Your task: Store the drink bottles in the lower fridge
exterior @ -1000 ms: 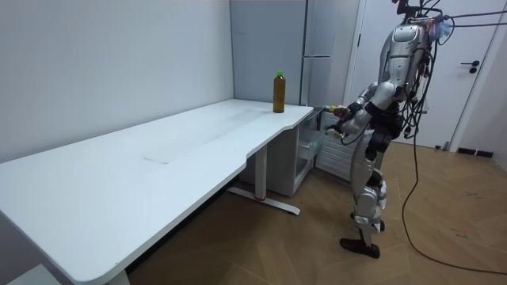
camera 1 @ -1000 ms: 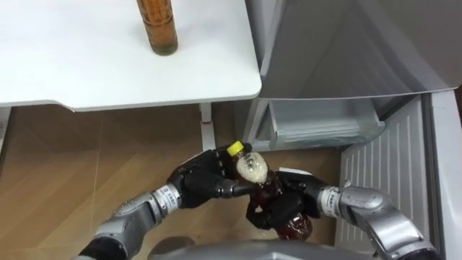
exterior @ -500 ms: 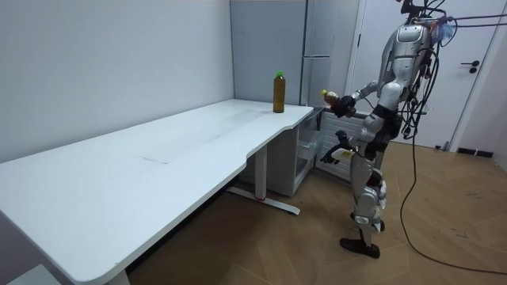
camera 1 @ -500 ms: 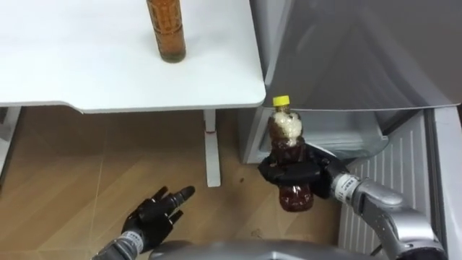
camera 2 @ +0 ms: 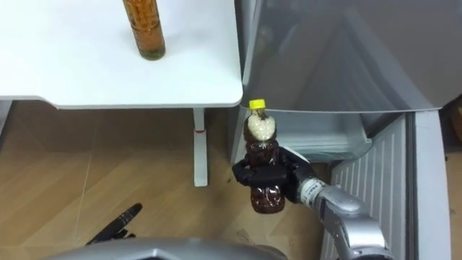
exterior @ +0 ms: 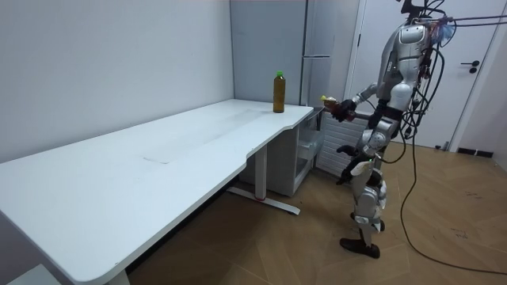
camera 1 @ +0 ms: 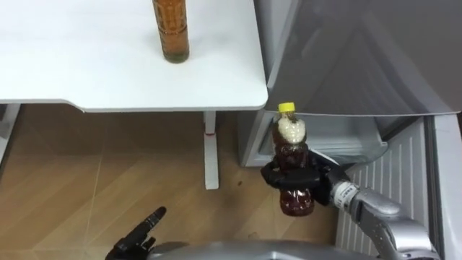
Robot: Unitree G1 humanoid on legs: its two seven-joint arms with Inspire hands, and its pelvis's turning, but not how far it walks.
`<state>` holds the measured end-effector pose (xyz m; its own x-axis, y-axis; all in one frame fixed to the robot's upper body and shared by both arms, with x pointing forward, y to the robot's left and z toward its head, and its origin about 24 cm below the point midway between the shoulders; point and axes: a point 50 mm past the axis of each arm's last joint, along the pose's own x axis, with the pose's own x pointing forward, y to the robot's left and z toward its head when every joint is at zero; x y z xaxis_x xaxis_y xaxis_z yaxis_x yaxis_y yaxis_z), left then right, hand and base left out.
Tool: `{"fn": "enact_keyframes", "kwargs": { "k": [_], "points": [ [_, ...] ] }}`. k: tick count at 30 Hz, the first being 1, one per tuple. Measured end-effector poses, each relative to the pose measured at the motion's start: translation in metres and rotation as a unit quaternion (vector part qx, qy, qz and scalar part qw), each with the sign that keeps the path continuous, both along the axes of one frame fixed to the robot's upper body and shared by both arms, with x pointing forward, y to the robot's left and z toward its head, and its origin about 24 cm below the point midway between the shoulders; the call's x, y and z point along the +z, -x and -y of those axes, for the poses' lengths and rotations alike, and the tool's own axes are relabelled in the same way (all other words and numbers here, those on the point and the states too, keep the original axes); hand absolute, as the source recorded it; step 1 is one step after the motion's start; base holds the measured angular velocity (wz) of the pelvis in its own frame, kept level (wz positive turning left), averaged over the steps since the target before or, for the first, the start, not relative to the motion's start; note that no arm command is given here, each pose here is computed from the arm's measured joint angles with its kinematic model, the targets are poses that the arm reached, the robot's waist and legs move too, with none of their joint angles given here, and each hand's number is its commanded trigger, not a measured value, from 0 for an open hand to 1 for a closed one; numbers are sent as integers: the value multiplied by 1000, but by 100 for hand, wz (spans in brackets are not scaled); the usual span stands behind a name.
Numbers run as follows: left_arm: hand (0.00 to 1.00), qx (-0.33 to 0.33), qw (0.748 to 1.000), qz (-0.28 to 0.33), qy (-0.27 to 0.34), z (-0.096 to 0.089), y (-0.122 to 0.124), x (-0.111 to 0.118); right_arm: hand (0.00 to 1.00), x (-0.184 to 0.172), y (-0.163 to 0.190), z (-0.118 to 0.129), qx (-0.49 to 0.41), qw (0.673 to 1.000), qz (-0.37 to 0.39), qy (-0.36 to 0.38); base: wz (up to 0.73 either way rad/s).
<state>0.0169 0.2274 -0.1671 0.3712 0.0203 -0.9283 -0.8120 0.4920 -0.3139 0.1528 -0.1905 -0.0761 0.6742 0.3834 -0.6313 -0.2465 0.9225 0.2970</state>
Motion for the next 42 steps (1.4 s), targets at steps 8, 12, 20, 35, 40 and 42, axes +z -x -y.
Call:
{"fn": "enact_keyframes", "kwargs": {
  "k": [8, 12, 20, 35, 40, 42],
  "points": [
    [0, 15, 996, -86, -25, 0, 29, -2, 100, -21, 17, 9, -165, 984, -68, -23, 7],
    [0, 8, 992, -117, -36, -1, 40, -2, 100, -30, 26, 22, -263, 959, -104, -30, 11],
    [0, -18, 988, -146, -54, -2, 33, -3, 100, -39, 14, 33, -416, 892, -160, -76, 10],
    [0, -49, 991, -93, -79, 0, -56, 0, 100, -13, -87, 47, -557, 801, -157, -152, 7],
    [0, -73, 990, -78, -91, 7, -84, 5, 100, -6, -100, 49, -571, 789, -157, -166, 2],
    [0, -85, 989, -70, -96, 11, -93, 6, 100, -4, -103, 50, -573, 788, -157, -161, 0]
  ]
}}
